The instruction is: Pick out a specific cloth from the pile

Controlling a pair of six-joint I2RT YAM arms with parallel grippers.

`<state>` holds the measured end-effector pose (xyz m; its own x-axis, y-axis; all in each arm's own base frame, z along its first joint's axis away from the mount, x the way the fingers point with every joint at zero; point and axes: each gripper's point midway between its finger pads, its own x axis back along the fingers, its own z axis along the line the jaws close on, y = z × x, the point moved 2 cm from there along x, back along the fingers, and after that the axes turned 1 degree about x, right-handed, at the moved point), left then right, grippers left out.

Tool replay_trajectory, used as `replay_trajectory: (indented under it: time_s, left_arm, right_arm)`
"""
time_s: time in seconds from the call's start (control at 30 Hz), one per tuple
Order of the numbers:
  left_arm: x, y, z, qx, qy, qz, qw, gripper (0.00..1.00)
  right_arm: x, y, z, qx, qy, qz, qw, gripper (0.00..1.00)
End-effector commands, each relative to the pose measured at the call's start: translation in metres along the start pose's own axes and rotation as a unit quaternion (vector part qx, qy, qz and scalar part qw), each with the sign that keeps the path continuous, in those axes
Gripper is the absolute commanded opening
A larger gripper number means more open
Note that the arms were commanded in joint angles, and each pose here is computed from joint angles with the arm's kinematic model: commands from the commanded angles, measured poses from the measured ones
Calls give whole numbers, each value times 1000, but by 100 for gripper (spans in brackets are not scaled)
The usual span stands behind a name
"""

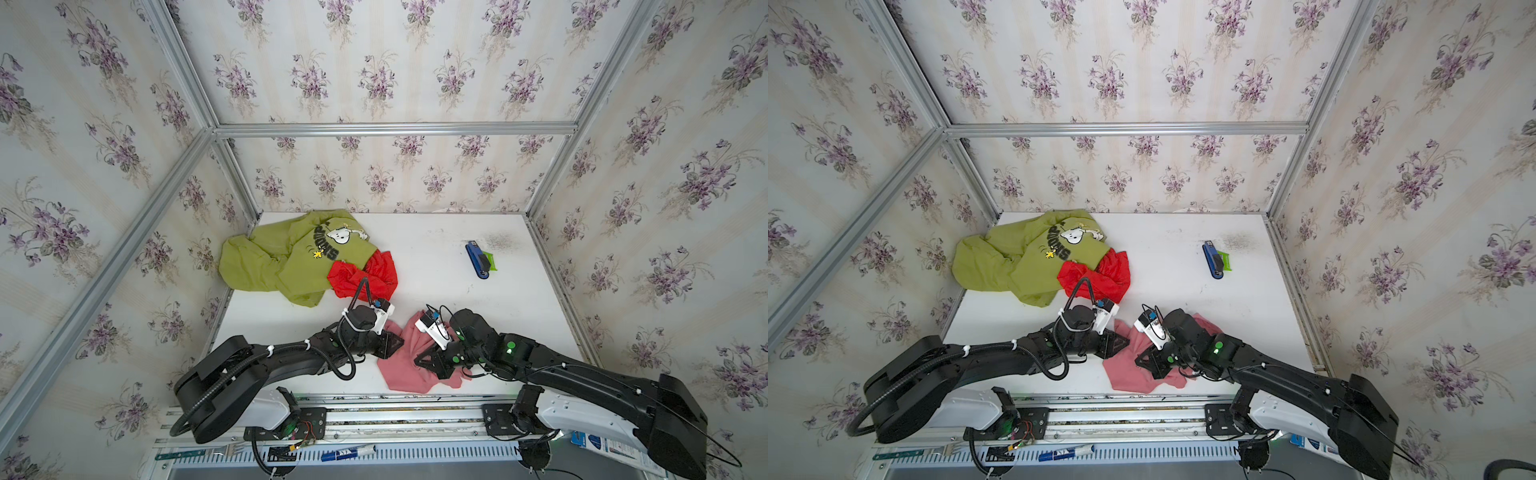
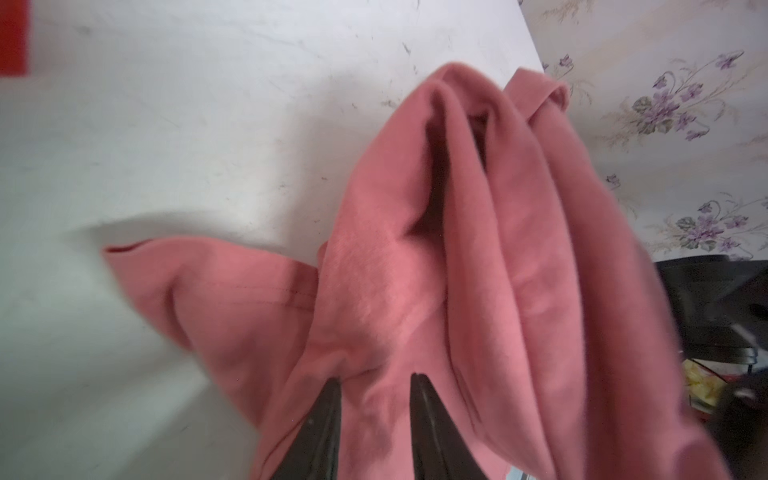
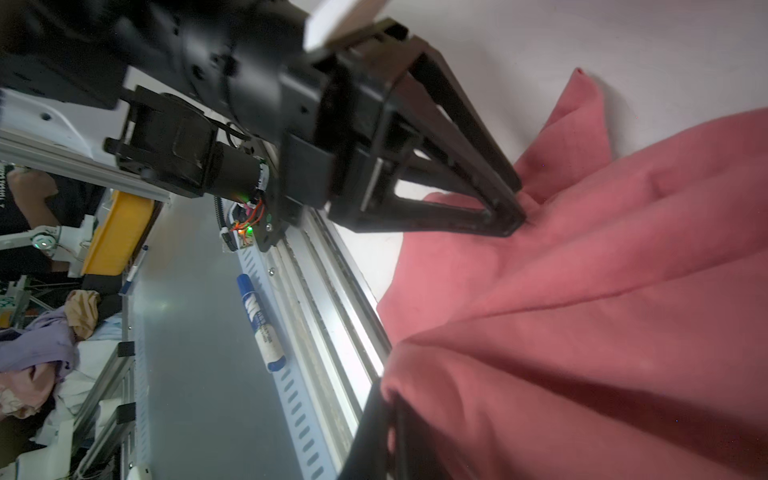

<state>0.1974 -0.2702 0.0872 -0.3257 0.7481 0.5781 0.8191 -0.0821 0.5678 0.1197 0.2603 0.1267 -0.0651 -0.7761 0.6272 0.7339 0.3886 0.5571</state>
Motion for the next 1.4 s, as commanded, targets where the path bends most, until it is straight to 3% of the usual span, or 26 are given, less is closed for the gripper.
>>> replay_trajectory:
  time_s: [0.0,0.27,0.6,0.7,0.87,1.13,1.37]
  left_arm:
    - [13,10,11,8,37,-36,999,37]
    - [49,26,21,15,63,-101,993,50]
    - [54,26,23,16,68,-102,992,54]
    - [57,27,23,15,69,-109,992,59]
    - [63,30,24,11,73,-121,990,65]
    - [76,38,24,5,80,-149,986,81]
    - [89,46,20,-10,86,-168,982,91]
  right_arm:
    - [-8,15,3,36,15,-29,999,0]
    - [-34,3,-13,34,5,-16,999,5]
    - [-62,-6,-20,40,6,1,999,12]
    - [-64,-4,-16,47,10,3,999,15]
    - [-58,0,-13,58,7,1,998,25]
    - [-35,15,-2,84,-6,-23,996,50]
    - [0,32,14,112,-21,-49,992,56]
